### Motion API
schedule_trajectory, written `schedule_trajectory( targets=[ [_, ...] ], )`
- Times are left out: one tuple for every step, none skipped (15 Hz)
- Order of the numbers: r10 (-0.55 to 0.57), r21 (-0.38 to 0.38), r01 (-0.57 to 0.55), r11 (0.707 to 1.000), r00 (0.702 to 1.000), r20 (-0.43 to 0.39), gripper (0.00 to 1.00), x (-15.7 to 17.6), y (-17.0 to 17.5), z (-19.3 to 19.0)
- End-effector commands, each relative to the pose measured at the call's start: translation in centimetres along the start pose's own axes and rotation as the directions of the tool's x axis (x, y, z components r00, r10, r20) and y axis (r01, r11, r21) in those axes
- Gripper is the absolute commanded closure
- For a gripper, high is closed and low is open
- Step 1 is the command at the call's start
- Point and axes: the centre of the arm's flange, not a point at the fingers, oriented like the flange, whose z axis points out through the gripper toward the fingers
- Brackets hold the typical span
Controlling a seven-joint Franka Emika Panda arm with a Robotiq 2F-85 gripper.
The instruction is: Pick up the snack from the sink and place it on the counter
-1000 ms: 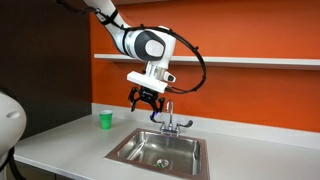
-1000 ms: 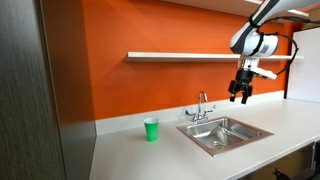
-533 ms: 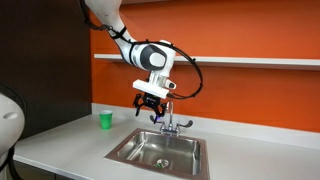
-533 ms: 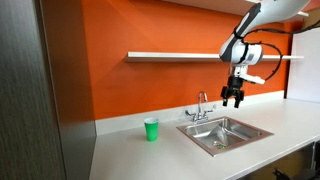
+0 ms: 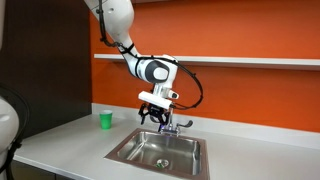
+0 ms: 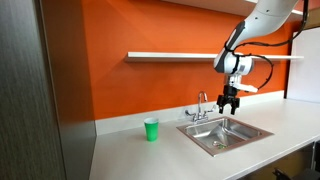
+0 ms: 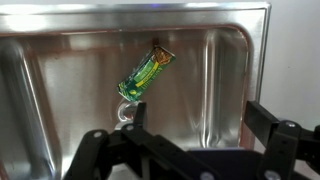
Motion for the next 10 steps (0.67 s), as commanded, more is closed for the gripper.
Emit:
schedule_trajectory(
  targets=[
    [0.013, -0.004, -0.013, 1.0, 1.0, 0.001, 0.0, 2.4, 0.9, 2.4],
    [0.012, -0.006, -0.012, 1.0, 1.0, 0.004, 0.0, 2.7, 1.0, 3.0],
    [0.01, -0.008, -0.01, 1.0, 1.0, 0.007, 0.0, 2.9, 1.2, 3.8],
    [0.009, -0.01, -0.009, 1.0, 1.0, 0.011, 0.0, 3.2, 1.4, 4.5],
    [0.006, -0.009, -0.006, 1.0, 1.0, 0.014, 0.0, 3.5, 1.5, 5.1],
    [0.005, -0.008, -0.005, 1.0, 1.0, 0.017, 0.0, 3.8, 1.7, 5.8],
    [0.006, -0.008, -0.006, 1.0, 1.0, 0.02, 0.0, 4.0, 1.8, 6.5],
    [0.006, -0.007, -0.006, 1.0, 1.0, 0.024, 0.0, 4.2, 2.0, 7.1],
    [0.008, -0.005, -0.007, 1.0, 1.0, 0.028, 0.0, 4.4, 2.2, 7.7],
    [0.01, -0.002, -0.01, 1.0, 0.999, 0.033, 0.0, 4.6, 2.4, 8.4]
  ],
)
